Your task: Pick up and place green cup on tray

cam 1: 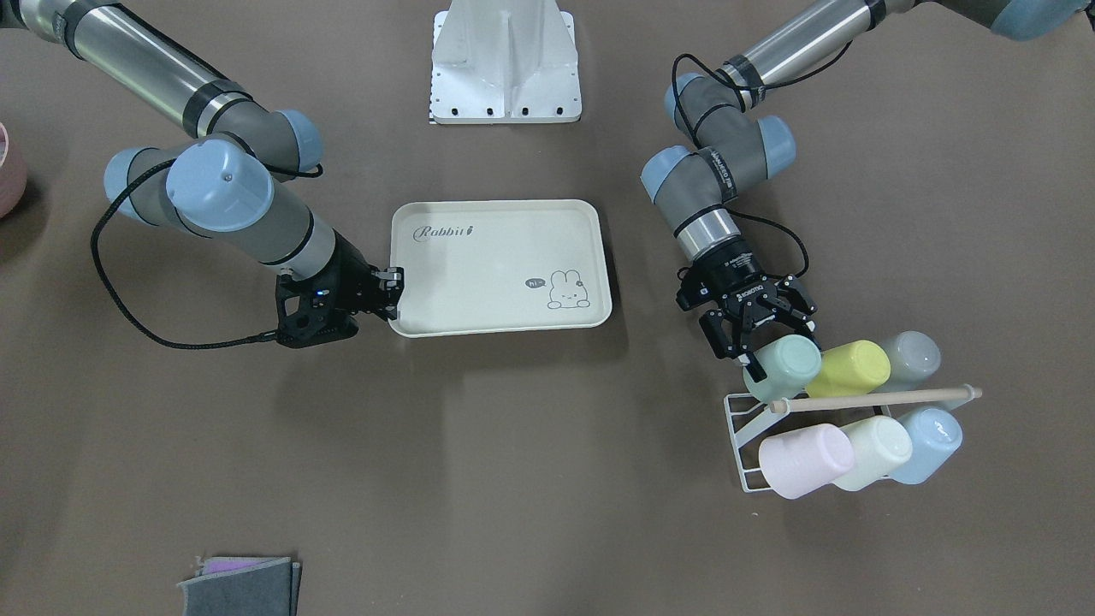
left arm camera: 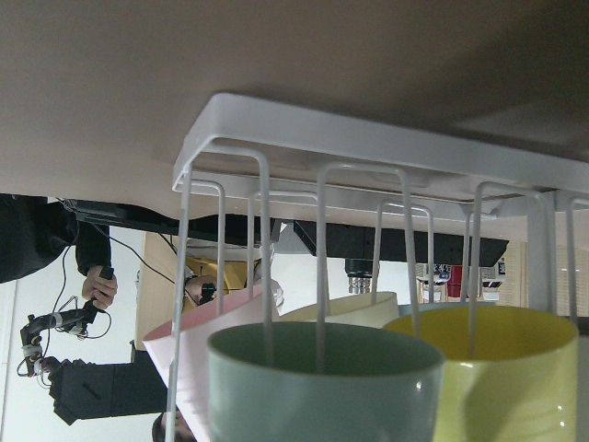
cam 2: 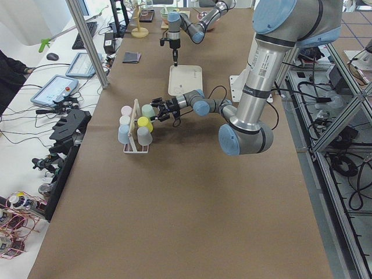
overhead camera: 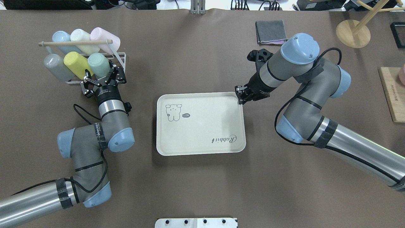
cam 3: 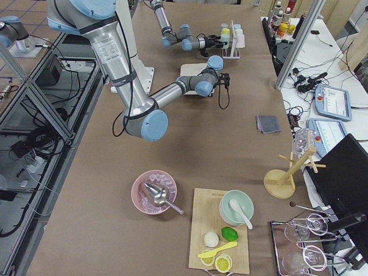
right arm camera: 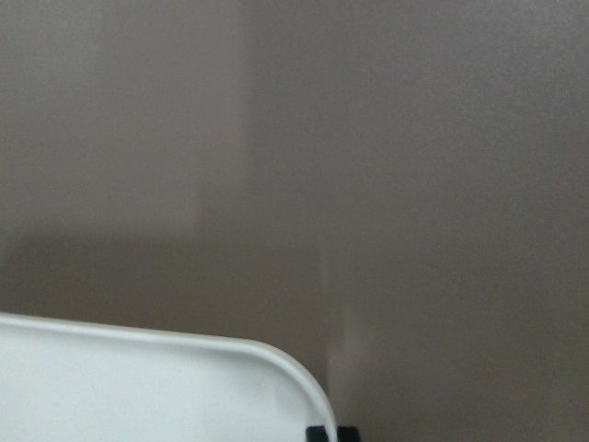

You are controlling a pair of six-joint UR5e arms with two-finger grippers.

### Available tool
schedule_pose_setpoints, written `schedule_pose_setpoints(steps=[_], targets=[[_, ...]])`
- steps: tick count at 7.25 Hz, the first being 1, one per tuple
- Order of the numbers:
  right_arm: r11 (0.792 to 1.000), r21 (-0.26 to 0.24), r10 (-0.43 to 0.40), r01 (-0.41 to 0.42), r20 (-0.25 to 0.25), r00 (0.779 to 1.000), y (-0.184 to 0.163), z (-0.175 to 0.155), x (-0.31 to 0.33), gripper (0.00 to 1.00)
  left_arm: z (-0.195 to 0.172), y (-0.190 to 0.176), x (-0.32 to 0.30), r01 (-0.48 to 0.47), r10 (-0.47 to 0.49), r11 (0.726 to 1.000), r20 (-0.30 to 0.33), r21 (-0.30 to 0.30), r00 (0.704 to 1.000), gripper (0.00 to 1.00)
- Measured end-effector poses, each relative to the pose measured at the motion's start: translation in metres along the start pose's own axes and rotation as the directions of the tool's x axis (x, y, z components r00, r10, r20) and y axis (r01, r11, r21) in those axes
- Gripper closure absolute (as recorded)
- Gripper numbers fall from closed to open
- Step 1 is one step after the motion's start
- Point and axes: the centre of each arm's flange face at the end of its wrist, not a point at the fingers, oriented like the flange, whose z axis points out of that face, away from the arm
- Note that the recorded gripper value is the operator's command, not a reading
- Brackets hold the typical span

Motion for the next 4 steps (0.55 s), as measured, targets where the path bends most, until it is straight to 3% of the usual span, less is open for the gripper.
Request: schedule_pose_setpoints(steps=[4], targets=[[1.0, -0.013, 0.009, -0.01, -0.025, 1.0, -0.028, 0.024, -0.017, 1.0, 0.003, 0.0, 0.001, -0.005, 0.005, 1.0, -0.003, -0.007, 1.0, 0.45]])
